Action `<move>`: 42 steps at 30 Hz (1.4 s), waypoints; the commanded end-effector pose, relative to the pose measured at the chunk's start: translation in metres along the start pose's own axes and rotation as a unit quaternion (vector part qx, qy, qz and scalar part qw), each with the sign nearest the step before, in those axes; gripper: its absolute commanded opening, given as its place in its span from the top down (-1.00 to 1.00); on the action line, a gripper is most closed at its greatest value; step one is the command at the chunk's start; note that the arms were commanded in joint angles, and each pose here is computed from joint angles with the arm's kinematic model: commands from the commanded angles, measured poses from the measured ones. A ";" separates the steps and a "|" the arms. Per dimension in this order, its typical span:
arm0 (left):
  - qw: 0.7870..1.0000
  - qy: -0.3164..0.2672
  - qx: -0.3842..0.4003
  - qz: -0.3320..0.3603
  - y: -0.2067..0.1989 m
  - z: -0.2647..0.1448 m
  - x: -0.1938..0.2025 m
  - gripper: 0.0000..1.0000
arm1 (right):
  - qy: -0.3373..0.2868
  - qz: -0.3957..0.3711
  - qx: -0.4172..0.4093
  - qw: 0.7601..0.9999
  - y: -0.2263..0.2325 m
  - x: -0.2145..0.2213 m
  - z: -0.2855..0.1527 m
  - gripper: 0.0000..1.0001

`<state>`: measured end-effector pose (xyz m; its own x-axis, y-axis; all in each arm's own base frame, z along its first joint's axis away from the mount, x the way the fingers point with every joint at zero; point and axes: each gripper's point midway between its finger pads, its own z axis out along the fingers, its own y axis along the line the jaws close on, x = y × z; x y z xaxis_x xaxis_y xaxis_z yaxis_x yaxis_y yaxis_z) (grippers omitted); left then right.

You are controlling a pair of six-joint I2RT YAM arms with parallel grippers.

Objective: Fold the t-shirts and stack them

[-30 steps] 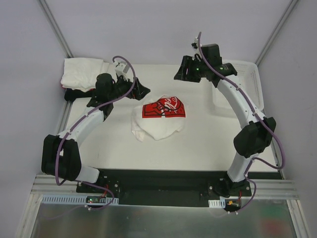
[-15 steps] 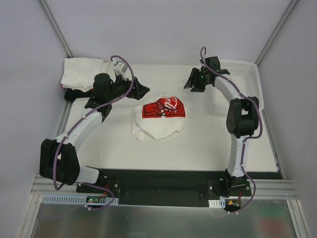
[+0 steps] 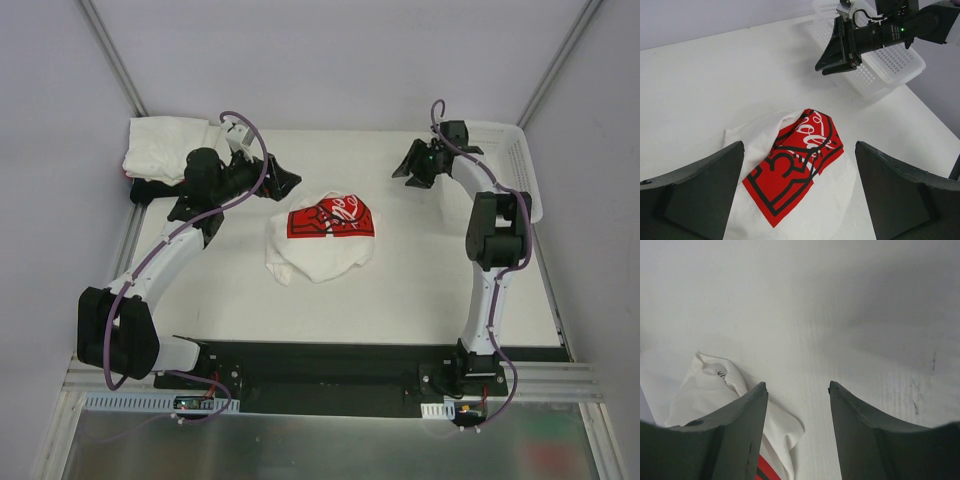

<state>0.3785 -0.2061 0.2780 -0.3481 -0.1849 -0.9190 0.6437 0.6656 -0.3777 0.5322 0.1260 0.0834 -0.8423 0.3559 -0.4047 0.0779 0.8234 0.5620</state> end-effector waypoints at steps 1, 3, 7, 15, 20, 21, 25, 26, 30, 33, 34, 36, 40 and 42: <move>0.999 -0.022 0.011 0.023 -0.011 -0.005 -0.017 -0.84 | -0.029 0.017 -0.009 0.999 -0.008 -0.018 -0.020 -0.11; 0.999 -0.023 0.012 0.023 -0.012 -0.005 -0.017 -0.84 | -0.031 0.025 -0.009 0.999 -0.014 -0.018 -0.024 -0.11; 0.999 -0.025 0.010 0.026 -0.012 -0.007 -0.018 -0.84 | -0.047 0.043 -0.006 0.998 -0.032 -0.026 -0.033 -0.15; 0.999 -0.027 0.012 0.027 -0.013 -0.007 -0.020 -0.85 | -0.068 0.066 -0.007 0.995 -0.053 -0.042 -0.045 -0.16; 0.999 -0.027 0.011 0.027 -0.015 -0.010 -0.019 -0.84 | -0.079 0.071 -0.004 0.994 -0.059 -0.053 -0.049 -0.19; 0.999 -0.027 0.011 0.027 -0.014 -0.010 -0.019 -0.84 | -0.081 0.074 -0.002 0.994 -0.062 -0.056 -0.051 -0.19; 0.999 -0.029 0.010 0.029 -0.015 -0.012 -0.020 -0.85 | -0.086 0.077 -0.005 0.993 -0.066 -0.064 -0.055 -0.23; 0.999 -0.029 0.010 0.029 -0.015 -0.012 -0.020 -0.85 | -0.085 0.077 -0.006 0.993 -0.066 -0.064 -0.055 -0.24; 0.999 -0.026 0.002 0.032 -0.011 -0.009 -0.019 -0.86 | -0.083 0.068 -0.029 0.994 -0.051 -0.057 -0.062 -0.31; 0.999 -0.013 -0.015 0.027 -0.003 -0.007 -0.015 -0.86 | -0.085 0.047 -0.034 0.995 -0.036 -0.042 -0.069 -0.32; 0.999 -0.010 -0.018 0.025 -0.001 -0.006 -0.013 -0.86 | -0.085 0.042 -0.033 0.995 -0.033 -0.037 -0.070 -0.32; 0.999 -0.010 -0.023 0.022 0.002 -0.006 -0.011 -0.86 | -0.081 0.028 -0.035 0.996 -0.022 -0.023 -0.074 -0.32; 0.997 -0.021 -0.077 0.002 0.021 -0.005 -0.010 -0.88 | -0.069 0.011 -0.047 0.996 -0.001 0.005 -0.069 -0.32; 0.996 -0.020 -0.086 -0.004 0.026 -0.004 -0.008 -0.89 | -0.054 -0.004 -0.054 0.997 0.014 0.021 -0.063 -0.32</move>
<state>0.3834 -0.1922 0.2735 -0.3488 -0.1871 -0.9184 0.5712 0.7345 -0.3665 0.4824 0.0835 0.0879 -0.8117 0.4615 -0.3581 0.1516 0.7585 0.6338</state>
